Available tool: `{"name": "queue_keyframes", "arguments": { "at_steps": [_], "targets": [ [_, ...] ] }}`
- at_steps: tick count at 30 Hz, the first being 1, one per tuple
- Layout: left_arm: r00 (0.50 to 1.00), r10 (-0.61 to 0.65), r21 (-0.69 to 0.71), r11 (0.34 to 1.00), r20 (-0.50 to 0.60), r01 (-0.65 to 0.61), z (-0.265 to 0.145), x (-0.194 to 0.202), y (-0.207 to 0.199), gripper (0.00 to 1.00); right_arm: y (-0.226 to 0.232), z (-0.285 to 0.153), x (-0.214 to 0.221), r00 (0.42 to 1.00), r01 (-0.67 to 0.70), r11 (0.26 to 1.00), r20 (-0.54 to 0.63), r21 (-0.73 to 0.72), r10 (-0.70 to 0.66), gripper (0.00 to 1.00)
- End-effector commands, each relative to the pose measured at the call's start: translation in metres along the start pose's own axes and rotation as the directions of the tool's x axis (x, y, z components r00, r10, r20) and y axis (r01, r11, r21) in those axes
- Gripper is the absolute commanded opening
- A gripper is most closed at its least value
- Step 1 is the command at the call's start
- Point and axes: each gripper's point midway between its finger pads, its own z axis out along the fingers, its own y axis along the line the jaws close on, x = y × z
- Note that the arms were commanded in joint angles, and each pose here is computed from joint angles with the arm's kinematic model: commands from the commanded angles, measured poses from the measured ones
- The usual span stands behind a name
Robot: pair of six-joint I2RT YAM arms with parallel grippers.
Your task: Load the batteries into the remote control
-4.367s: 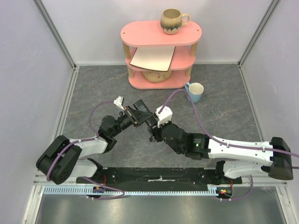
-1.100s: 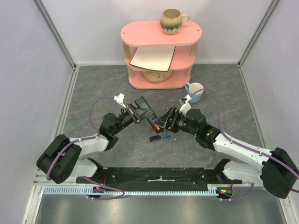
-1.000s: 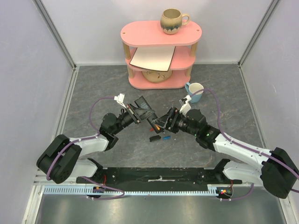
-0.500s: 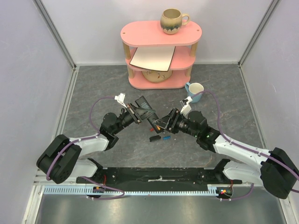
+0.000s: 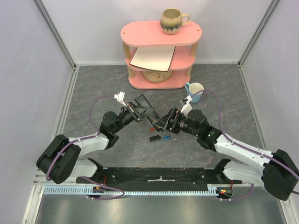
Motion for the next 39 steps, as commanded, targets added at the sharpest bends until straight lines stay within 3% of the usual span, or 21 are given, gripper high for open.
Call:
{"name": "queue_keyframes", "arguments": {
  "at_steps": [1,10,13,18,21,23,27,32,39],
  "targets": [
    [0.997,0.042,0.074,0.996,0.065,-0.047,-0.003,-0.014,-0.021,0.02,0.024,-0.005,-0.022,0.997,0.07,0.998,0.039,-0.003,-0.069,0.95],
    [0.998,0.036,0.041,0.998,0.046,-0.038,-0.008,-0.007,-0.009,0.02,0.058,-0.037,-0.068,0.956,0.254,0.967,0.146,0.028,-0.255,0.98],
    [0.999,0.032,0.041,0.999,0.038,-0.034,-0.011,-0.004,-0.009,0.02,0.042,-0.044,-0.075,0.919,0.347,0.929,0.15,0.131,-0.365,0.97],
    [1.0,0.022,0.015,1.0,-0.012,-0.022,-0.02,0.006,-0.005,0.02,-0.027,-0.039,-0.064,0.887,0.43,0.839,0.018,0.334,-0.461,0.9],
    [0.999,0.038,0.009,0.999,-0.016,-0.038,-0.026,0.007,-0.006,0.02,-0.014,-0.035,-0.05,0.883,0.456,0.866,0.018,0.207,-0.469,0.88],
    [0.999,0.053,0.011,0.999,-0.013,-0.053,-0.028,0.007,-0.009,0.02,0.003,-0.035,-0.047,0.898,0.426,0.898,0.068,0.112,-0.434,0.94],
    [0.998,0.056,0.014,0.998,-0.015,-0.056,-0.027,0.007,-0.01,0.02,0.027,-0.027,-0.034,0.933,0.359,0.933,0.061,-0.041,-0.356,0.95],
    [0.998,0.054,0.051,0.997,-0.034,-0.052,-0.022,0.006,-0.02,0.02,0.036,-0.022,-0.023,0.96,0.281,0.948,0.056,-0.152,-0.276,0.89],
    [0.998,0.05,0.073,0.996,-0.049,-0.047,-0.023,0.008,-0.026,0.02,0.037,-0.02,-0.011,0.951,0.304,0.933,-0.001,-0.194,-0.31,0.77]
  ]
}}
